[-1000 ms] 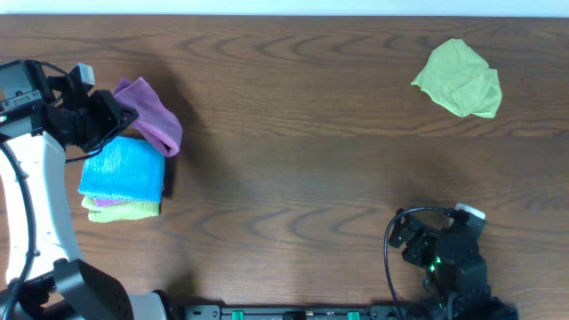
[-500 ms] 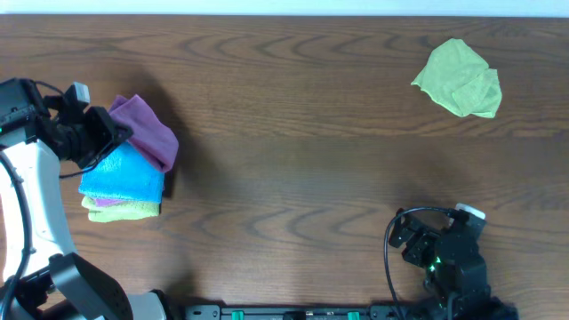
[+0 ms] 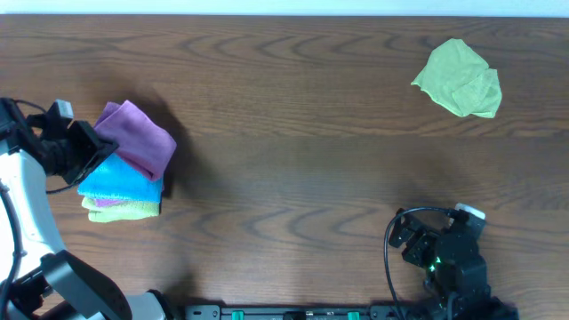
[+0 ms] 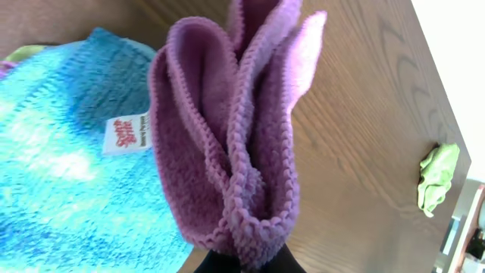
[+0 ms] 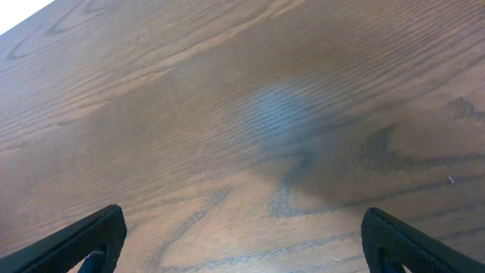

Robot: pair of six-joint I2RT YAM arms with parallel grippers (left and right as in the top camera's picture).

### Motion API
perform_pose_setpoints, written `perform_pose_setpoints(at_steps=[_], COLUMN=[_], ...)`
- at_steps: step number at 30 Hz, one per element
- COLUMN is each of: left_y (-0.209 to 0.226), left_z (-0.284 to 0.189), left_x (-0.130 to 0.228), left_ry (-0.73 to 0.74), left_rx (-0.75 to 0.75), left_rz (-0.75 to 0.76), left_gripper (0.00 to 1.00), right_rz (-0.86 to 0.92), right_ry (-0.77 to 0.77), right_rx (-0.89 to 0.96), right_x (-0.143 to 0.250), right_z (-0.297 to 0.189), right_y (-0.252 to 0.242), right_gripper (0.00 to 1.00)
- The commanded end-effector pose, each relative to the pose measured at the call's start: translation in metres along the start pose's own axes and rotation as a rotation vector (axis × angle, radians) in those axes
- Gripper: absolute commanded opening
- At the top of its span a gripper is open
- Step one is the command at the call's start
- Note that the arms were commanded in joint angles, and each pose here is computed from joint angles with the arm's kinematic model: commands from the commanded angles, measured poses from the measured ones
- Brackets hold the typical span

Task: Fold the cloth
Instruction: 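Lower the purple cloth onto the stack and open the left gripper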

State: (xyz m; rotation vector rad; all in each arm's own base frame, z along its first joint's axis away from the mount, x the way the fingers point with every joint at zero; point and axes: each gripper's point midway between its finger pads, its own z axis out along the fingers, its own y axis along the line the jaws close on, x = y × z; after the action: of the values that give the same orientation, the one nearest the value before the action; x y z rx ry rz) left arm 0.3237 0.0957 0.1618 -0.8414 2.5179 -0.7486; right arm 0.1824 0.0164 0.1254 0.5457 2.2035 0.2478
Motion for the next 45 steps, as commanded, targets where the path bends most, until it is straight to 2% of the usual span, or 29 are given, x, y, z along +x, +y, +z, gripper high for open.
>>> perform_pose_setpoints(at_steps=[1,8,17,36,41,45], left_y=[0.007,0.023,0.066,0.087,0.088,0.088], left_z=[-0.004,-0.006,0.016,0.004,0.004,0.004], left_x=[0.001,0.006,0.042,0.032,0.032,0.031], left_ry=[-0.002,0.008,0.071,0.011,0.01,0.005], left_rx=[-0.003,-0.035,-0.051,-0.066,-0.067,-0.067], left_rz=[-0.004,-0.041,-0.166,-0.224,-0.224,-0.224], left_gripper=[0.06,0.06,0.06,0.06,0.23,0.45], right_rz=[0.016,0.016,0.016,0.016,0.016,0.016], right_ry=[-0.013,-0.014,-0.013,-0.014,-0.014,-0.013], right_rx=[0.018,0.017,0.018,0.017,0.017,0.018], right_x=[-0.001,-0.001,-0.001,-0.001,-0.001,-0.001], right_z=[0.001,0.001,0.001,0.001,0.001,0.001], right_y=[-0.004,-0.004,-0.004,-0.004,-0.004,-0.004], right_gripper=[0.99,0.99,0.99,0.99,0.99,0.99])
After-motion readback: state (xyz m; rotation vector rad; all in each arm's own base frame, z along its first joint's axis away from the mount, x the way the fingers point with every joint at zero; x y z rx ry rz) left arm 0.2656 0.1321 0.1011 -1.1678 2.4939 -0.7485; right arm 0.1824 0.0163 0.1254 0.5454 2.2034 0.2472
